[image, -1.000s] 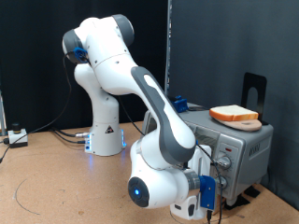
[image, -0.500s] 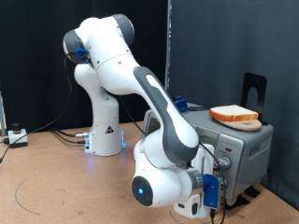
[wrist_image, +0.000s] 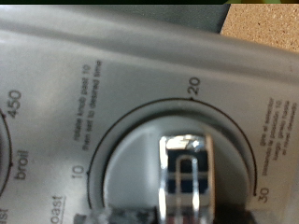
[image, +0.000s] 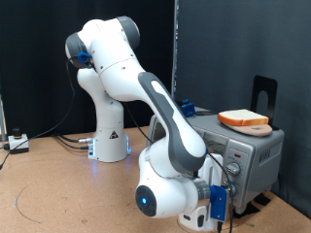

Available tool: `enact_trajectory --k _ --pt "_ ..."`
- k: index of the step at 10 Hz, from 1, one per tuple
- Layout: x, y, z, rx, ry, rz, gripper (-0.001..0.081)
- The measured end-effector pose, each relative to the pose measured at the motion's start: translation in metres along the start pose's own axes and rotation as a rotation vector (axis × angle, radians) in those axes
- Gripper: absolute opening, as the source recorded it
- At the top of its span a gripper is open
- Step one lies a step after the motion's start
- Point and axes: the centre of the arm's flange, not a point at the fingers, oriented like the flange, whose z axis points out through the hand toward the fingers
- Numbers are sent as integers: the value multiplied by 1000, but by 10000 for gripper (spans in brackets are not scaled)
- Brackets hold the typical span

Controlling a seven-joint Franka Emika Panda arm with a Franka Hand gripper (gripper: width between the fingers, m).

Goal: Make a piece of toast with the oven

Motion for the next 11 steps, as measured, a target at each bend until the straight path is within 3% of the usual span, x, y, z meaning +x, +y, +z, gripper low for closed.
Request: enact_trajectory --k 1,3,7,11 --pt "0 0 0 0 0 0 95" --pt "-2 1 1 6 42 -107 95" --pt "-20 11 3 62 233 -353 100" --pt "-21 14 3 74 256 -395 102"
